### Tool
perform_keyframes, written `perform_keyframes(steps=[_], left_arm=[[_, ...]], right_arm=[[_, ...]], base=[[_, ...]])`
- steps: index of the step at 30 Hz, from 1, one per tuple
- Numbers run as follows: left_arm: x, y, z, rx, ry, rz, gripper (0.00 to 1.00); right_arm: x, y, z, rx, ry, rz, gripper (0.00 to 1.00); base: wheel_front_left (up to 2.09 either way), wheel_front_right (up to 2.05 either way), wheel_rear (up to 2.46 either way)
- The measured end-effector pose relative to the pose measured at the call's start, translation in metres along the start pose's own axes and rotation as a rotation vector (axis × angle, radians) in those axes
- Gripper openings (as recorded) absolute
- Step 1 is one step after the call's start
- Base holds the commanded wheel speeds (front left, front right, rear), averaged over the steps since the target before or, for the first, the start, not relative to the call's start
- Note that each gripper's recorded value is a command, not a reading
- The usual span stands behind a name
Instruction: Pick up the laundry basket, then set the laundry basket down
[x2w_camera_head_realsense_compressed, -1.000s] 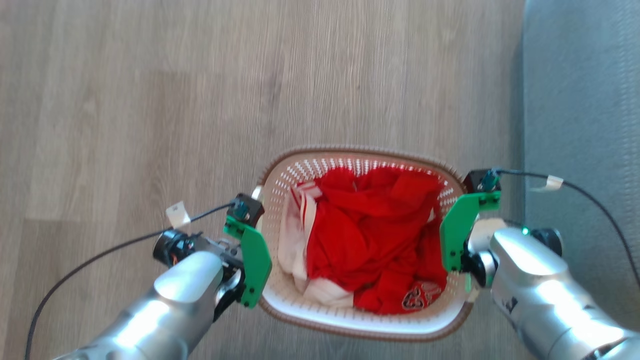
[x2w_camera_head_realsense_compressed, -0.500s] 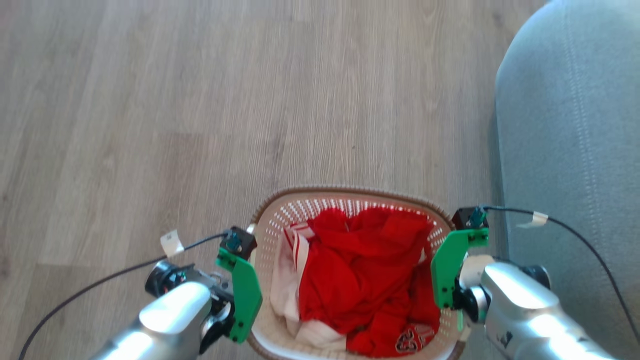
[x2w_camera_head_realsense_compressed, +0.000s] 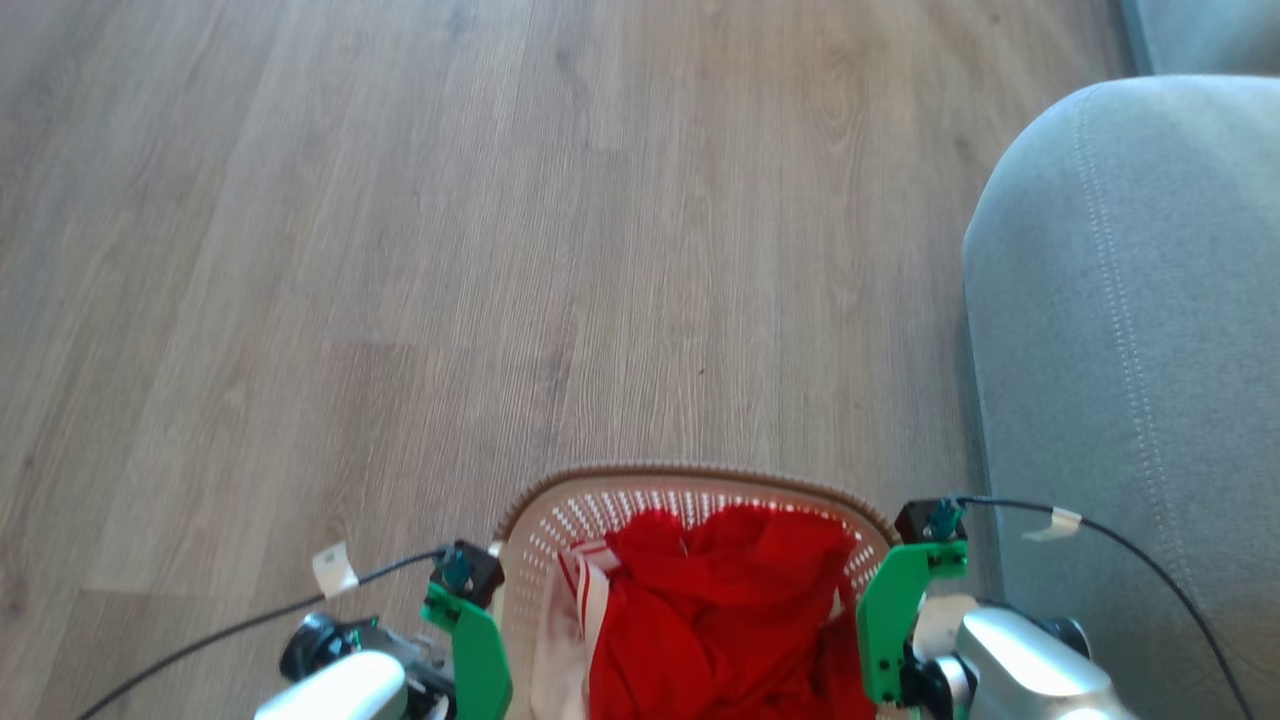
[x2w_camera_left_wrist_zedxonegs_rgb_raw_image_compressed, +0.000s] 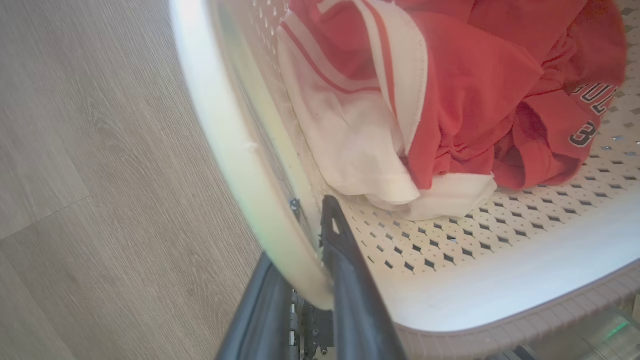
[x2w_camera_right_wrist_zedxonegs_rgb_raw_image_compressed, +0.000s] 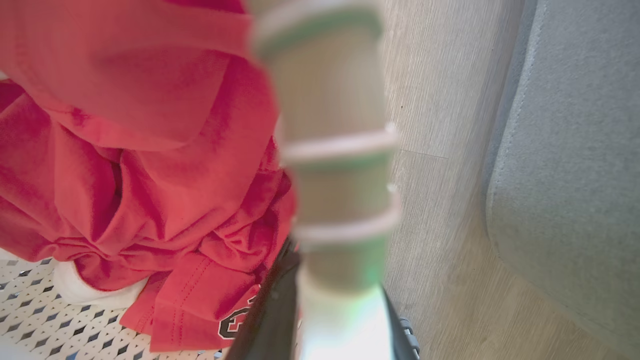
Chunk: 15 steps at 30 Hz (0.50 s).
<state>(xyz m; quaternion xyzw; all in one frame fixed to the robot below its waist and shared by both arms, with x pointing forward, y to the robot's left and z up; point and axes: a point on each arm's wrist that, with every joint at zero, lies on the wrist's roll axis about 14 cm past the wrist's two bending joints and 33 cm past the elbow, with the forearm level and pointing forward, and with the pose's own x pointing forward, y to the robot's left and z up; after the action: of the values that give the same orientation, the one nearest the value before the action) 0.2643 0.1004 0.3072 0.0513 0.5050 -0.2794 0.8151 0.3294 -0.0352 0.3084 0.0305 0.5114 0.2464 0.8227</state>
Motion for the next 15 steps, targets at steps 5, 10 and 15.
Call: perform_keyframes(steps=[5, 10, 15], left_arm=[[-0.005, -0.01, -0.012, -0.019, 0.015, -0.013, 0.0], [-0.009, -0.015, -0.017, -0.013, 0.041, -0.024, 0.0], [-0.012, -0.017, -0.018, -0.002, 0.053, -0.026, 0.0]], right_arm=[[-0.004, 0.002, -0.012, 0.012, 0.007, -0.001, 0.0], [-0.005, 0.002, -0.018, 0.014, 0.016, -0.003, 0.0], [-0.004, 0.002, -0.019, 0.009, 0.015, -0.006, 0.0]], base=[[0.0, 0.0, 0.0], [0.0, 0.0, 0.0], [0.0, 0.0, 0.0]])
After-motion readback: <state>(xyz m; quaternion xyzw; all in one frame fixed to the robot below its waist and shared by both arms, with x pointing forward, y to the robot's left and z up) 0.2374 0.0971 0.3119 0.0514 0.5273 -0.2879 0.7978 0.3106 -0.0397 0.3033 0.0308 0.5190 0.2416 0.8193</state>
